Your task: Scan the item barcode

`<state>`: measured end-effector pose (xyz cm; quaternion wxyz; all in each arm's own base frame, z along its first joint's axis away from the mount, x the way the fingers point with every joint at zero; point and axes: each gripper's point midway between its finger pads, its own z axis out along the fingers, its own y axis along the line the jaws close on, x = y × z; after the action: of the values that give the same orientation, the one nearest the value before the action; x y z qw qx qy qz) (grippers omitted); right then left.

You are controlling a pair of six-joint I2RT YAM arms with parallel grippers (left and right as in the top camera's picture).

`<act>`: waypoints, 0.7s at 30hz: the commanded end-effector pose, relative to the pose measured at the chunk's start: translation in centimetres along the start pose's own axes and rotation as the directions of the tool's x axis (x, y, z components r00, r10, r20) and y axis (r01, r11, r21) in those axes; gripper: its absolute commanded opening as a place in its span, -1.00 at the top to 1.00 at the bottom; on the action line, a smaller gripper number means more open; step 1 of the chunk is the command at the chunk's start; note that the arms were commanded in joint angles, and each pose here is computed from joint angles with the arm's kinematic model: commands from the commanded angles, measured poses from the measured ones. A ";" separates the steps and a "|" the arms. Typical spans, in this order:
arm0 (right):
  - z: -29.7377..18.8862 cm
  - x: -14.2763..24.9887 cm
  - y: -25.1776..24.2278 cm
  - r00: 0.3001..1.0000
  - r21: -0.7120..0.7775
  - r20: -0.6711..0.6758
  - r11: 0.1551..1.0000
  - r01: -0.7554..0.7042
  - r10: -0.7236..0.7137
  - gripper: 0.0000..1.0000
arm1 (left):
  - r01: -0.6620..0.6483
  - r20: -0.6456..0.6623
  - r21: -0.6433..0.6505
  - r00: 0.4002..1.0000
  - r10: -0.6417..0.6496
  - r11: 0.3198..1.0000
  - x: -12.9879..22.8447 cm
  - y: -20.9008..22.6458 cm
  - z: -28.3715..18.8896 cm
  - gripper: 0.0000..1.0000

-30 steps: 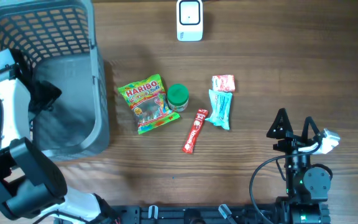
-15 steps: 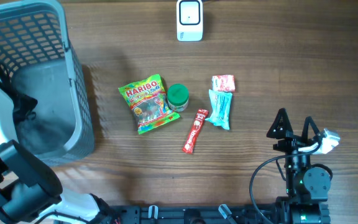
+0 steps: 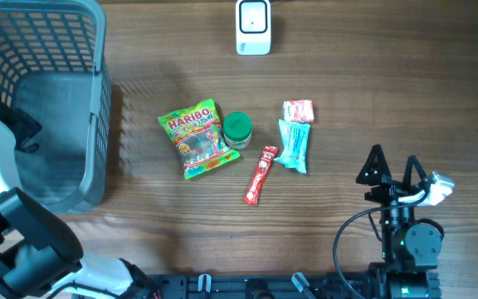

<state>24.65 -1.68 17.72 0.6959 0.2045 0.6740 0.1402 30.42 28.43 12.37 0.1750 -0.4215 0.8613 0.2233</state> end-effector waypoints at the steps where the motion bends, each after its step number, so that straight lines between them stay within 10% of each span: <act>1: 0.0 -0.2 0.1 1.000 -0.002 0.009 1.000 0.014 -0.014 -0.99 | 0.008 0.020 0.177 1.000 -0.012 0.984 -1.5 -2.4 -1.1 -1.00; 5: 0.0 -0.2 0.1 1.000 -0.002 0.009 1.000 0.014 -0.014 -0.99 | 0.008 -0.024 0.451 1.000 0.003 0.892 -0.9 -7.1 -2.7 -1.00; 13: 0.0 -0.2 0.1 1.000 -0.002 0.009 1.000 0.014 -0.014 -0.99 | -0.004 0.128 0.492 0.989 -0.068 0.871 -4.6 -5.9 -8.2 -0.92; 14: 0.0 -0.2 0.1 1.000 -0.002 0.009 1.000 0.014 -0.014 -0.99 | 0.005 0.170 0.504 0.980 -0.105 0.864 -5.8 -5.3 -10.2 -0.54; 16: 0.0 -0.2 0.1 1.000 -0.002 0.009 1.000 0.014 -0.014 -0.99 | 0.045 0.246 0.541 0.946 -0.210 0.840 -8.0 -3.9 -15.0 0.92; 21: 0.0 -0.2 0.1 1.000 -0.002 0.009 1.000 0.014 -0.014 -1.00 | -0.073 0.384 0.778 0.841 -0.380 0.624 -8.3 -2.9 -31.2 0.92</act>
<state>24.65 -1.68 17.72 0.6959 0.2045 0.6740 0.1402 35.42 22.36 33.42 0.4870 -0.3748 0.7887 0.0181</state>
